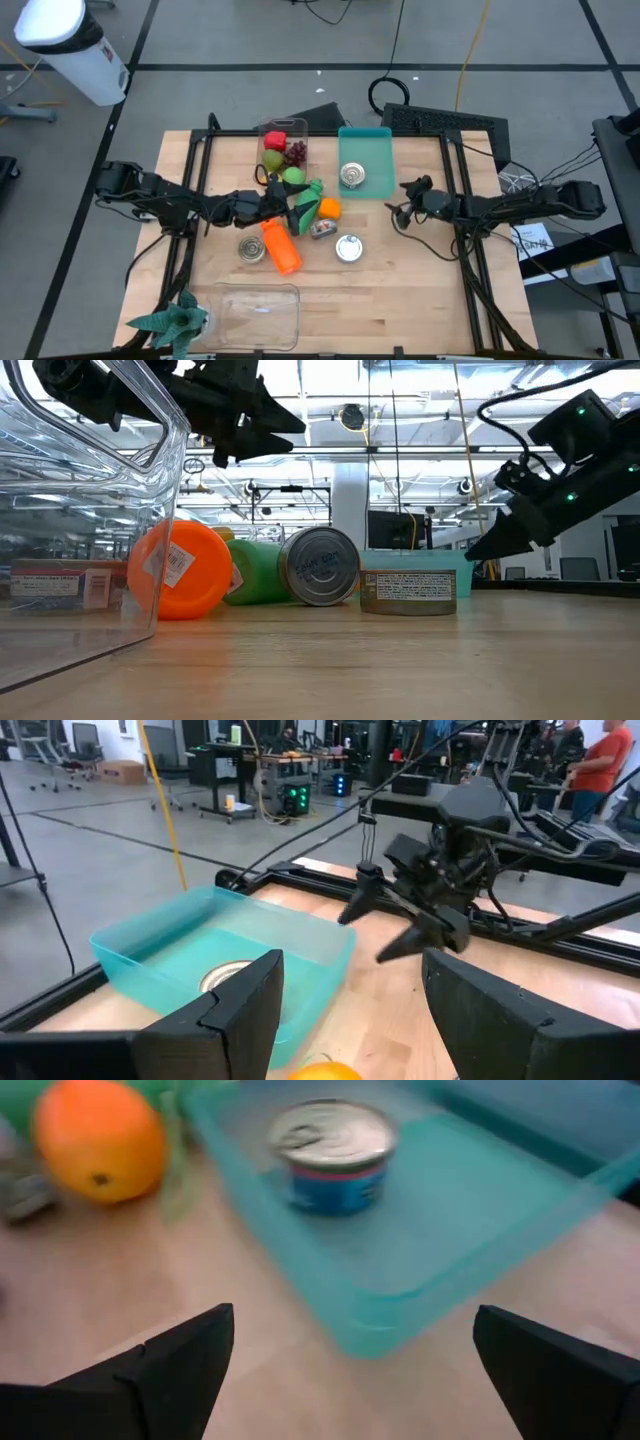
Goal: Pick & Place Food Item
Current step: Put the orange into the top transparent bin
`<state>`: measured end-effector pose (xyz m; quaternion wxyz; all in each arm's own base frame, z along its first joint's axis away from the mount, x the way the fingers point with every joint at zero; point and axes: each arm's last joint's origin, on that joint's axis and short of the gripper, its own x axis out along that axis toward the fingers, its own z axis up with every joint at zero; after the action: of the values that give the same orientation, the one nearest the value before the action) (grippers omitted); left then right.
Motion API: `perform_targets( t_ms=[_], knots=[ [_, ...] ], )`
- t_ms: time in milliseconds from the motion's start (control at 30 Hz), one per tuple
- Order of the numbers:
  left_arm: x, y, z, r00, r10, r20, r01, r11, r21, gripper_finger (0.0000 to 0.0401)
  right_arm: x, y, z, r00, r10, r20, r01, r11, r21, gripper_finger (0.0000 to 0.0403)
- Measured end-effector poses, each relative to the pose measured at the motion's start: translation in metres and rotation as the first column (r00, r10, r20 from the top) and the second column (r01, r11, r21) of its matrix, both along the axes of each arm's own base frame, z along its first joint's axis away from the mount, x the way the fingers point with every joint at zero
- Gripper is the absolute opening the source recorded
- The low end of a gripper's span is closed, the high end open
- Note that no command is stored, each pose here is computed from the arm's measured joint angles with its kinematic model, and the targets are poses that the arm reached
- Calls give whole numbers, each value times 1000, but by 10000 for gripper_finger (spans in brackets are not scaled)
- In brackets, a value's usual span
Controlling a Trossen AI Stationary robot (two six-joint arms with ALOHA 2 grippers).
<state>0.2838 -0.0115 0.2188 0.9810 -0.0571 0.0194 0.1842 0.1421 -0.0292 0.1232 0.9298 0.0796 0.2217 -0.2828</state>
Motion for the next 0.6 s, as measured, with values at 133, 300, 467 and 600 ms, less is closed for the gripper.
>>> perform_targets(
  t_ms=[133,300,467,600],
  knots=[
    [1,-2,-2,997,-64,-31,64,998,-11,244,2,-2,4,999,11,35,-10,1000,-19,393],
    [16,-5,10,977,-76,-201,51,991,-126,243,3,-2,7,998,24,62,-21,999,-37,393],
    [35,2,28,950,-45,-308,-41,963,-265,244,3,-2,6,998,21,53,-20,999,-31,393],
    [51,6,28,913,-41,-405,-59,971,-233,244,3,-1,5,997,36,74,-37,999,21,393]
  ],
)
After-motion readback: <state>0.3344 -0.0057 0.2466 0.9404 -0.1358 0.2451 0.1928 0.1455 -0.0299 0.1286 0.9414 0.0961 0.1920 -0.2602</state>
